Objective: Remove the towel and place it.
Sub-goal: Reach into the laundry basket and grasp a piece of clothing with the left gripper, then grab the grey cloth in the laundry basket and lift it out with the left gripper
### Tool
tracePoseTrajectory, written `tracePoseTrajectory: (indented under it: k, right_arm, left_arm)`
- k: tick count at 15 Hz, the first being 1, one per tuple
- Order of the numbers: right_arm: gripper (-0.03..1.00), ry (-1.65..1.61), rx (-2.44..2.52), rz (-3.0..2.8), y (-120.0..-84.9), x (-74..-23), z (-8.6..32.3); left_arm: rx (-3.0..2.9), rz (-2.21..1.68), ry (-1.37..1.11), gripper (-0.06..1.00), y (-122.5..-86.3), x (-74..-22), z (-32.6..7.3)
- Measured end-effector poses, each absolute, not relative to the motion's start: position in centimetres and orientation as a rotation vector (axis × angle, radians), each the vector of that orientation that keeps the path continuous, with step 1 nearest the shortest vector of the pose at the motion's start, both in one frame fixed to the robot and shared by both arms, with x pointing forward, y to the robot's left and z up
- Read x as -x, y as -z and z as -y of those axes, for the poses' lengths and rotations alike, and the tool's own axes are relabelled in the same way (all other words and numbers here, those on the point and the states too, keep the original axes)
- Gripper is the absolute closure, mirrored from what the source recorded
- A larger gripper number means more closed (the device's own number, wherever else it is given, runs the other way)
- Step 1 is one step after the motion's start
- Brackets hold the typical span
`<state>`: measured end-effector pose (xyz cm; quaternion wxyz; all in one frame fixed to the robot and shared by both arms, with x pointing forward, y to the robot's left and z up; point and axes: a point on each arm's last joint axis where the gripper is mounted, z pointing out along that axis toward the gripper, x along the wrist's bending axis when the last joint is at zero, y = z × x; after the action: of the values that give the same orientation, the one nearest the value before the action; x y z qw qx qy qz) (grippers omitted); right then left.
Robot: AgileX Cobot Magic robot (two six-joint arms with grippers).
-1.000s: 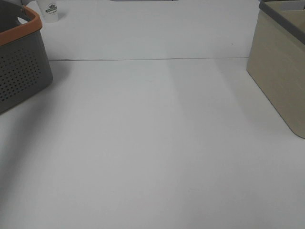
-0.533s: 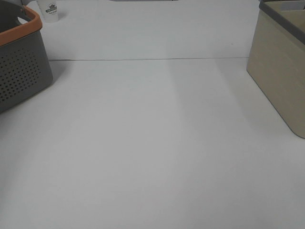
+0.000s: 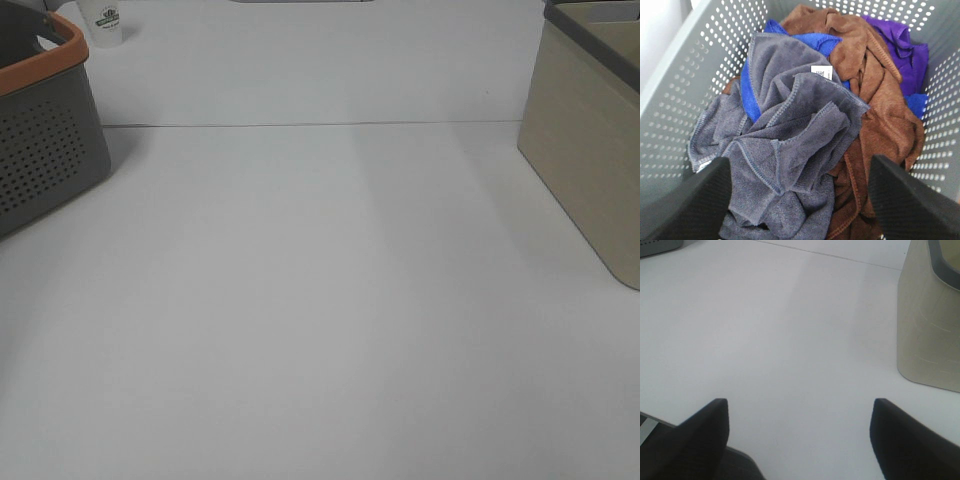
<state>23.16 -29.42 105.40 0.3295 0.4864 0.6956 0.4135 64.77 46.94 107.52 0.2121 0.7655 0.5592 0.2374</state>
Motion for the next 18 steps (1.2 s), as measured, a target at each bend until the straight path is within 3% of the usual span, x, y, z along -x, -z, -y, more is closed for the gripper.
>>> tracePoseTrajectory:
  k: [3, 9, 18]
  right_arm:
    - [0.20, -1.082, -1.273, -1.820, -105.4, -23.2, 29.4]
    - [0.20, -1.082, -1.273, -1.820, -105.4, -23.2, 29.4]
    - [0.20, -1.082, -1.273, -1.820, -105.4, -23.2, 29.4]
  left_arm:
    - [-2.130, -1.590, -0.592, 0.23, -103.9, -66.6, -47.9]
    - [-2.095, -1.615, -0.503, 0.23, -100.4, -67.8, -48.1]
    - [-2.032, -1.627, -0.512, 0.31, -99.7, -68.3, -48.2]
